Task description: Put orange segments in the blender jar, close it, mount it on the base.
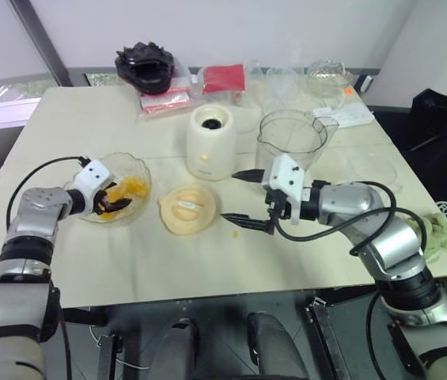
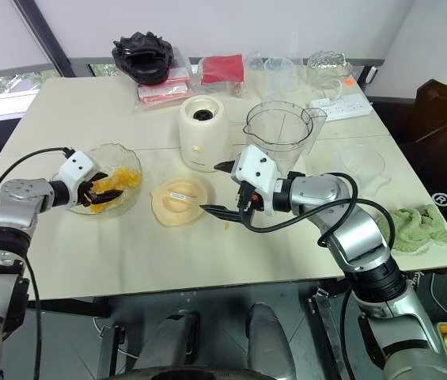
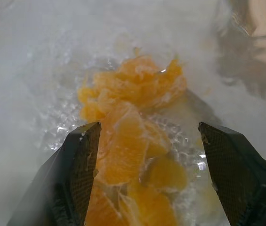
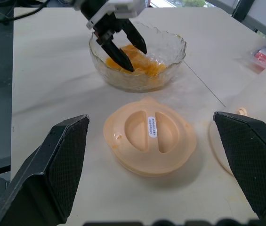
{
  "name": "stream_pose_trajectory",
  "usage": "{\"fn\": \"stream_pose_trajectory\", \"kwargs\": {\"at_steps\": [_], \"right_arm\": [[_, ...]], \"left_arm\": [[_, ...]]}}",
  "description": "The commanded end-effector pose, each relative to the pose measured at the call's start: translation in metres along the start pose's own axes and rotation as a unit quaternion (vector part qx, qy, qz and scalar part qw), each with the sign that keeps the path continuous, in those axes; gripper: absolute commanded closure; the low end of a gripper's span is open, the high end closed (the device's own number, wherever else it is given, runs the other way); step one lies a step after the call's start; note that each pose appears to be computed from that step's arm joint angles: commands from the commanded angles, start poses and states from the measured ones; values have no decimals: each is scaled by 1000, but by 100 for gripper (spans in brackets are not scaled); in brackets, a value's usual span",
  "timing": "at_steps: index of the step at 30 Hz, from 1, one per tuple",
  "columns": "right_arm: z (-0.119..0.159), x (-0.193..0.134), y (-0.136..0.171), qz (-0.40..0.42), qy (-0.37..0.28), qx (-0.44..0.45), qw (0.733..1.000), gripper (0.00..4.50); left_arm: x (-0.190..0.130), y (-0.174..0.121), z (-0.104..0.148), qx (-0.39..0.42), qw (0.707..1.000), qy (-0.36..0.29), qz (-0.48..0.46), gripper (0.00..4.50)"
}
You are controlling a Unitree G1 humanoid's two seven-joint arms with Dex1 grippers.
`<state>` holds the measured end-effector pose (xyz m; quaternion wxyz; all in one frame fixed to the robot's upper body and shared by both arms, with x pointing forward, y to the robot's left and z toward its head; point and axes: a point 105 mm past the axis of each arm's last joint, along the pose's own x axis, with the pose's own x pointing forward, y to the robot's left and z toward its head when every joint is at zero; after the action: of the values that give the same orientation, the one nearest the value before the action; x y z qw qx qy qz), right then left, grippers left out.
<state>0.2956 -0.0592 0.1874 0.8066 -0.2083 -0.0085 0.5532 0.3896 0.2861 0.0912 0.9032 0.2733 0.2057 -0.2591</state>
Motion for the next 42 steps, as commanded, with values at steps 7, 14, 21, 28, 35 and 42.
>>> {"fn": "stream_pose_trajectory", "kwargs": {"at_steps": [7, 14, 21, 28, 35, 42], "right_arm": [[13, -3, -4, -7, -13, -25, 1000, 7], [13, -3, -5, -11, -13, -28, 999, 7], [13, -3, -5, -13, -14, -28, 999, 7], [14, -1, -5, -10, -16, -30, 999, 7], [14, 1, -4, -6, -19, -30, 999, 7], [15, 5, -3, -1, -24, -31, 999, 7]], "left_arm": [[15, 13, 1, 34, 996, 20, 77, 108], [20, 15, -5, -8, 994, 34, 100, 131], [18, 12, -12, -34, 995, 42, 86, 388], [5, 26, -4, -60, 993, 1, 105, 388], [-26, 55, 39, -108, 979, -129, 117, 388], [-59, 59, 51, -139, 968, -174, 117, 388]]}}
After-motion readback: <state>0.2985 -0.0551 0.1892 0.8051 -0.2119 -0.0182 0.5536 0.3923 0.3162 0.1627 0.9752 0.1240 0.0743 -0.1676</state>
